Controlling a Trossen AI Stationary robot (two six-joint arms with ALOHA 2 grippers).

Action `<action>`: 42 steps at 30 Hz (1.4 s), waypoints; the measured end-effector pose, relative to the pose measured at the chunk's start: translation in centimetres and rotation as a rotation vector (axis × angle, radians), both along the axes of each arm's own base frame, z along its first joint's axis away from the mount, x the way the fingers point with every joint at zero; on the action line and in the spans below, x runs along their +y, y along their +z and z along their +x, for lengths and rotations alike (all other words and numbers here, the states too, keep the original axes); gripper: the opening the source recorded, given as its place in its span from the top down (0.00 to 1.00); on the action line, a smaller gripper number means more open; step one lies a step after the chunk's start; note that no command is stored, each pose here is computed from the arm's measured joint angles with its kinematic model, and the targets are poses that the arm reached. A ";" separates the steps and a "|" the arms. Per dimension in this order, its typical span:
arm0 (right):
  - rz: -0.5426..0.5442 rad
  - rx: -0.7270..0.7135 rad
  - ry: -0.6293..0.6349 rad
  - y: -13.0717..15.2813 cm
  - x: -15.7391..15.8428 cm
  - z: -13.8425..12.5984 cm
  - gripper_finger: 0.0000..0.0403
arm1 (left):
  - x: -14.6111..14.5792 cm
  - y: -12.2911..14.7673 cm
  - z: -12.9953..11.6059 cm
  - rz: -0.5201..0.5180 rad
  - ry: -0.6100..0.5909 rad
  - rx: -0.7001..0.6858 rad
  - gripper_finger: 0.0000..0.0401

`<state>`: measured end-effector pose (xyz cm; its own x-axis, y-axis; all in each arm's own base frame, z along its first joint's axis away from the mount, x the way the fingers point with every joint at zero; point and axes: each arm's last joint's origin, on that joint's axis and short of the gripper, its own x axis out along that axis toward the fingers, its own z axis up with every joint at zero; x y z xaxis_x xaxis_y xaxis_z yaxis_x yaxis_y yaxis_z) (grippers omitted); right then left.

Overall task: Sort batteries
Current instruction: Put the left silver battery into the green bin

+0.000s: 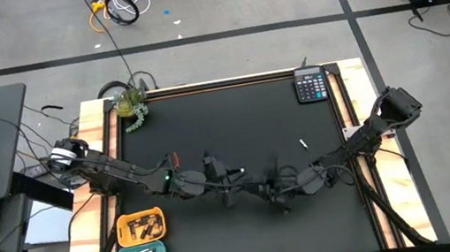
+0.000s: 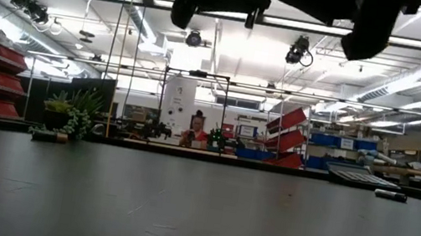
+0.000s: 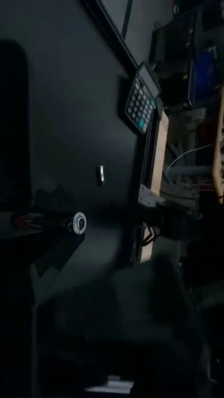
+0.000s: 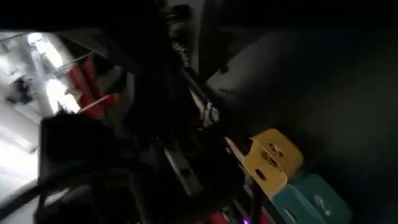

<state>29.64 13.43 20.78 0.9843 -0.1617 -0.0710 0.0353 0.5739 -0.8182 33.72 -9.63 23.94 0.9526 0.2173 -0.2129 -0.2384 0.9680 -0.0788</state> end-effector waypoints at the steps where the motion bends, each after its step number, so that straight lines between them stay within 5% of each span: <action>1: 0.034 -0.005 -0.007 0.0 0.0 0.0 0.64 | 0.0 0.0 0.0 0.000 0.000 0.003 0.91; 10: 0.109 -0.086 -0.352 0.4 0.3 -1.0 0.32 | -0.4 1.1 -3.5 -0.065 -0.034 0.207 0.91; 15: 0.108 -0.079 -0.380 0.0 0.2 -1.2 0.31 | -1.5 1.3 -8.1 -0.420 -0.144 0.517 0.91; 20: 0.106 -0.082 -0.451 -0.4 -2.0 -0.6 0.35 | -5.6 0.3 -12.4 -0.747 -0.167 0.861 0.91; 27: 0.214 -0.181 -0.461 -0.2 -6.4 0.5 0.42 | -10.5 0.1 -17.0 -1.032 0.014 0.977 0.90; 34: 0.298 -0.251 -0.198 0.5 -8.7 1.5 0.48 | -12.9 -0.9 -20.1 -1.057 0.153 0.943 0.90; 42: 0.405 -0.253 -0.168 0.3 -9.8 1.8 0.49 | -13.4 -3.0 -20.7 -0.941 0.246 0.999 0.85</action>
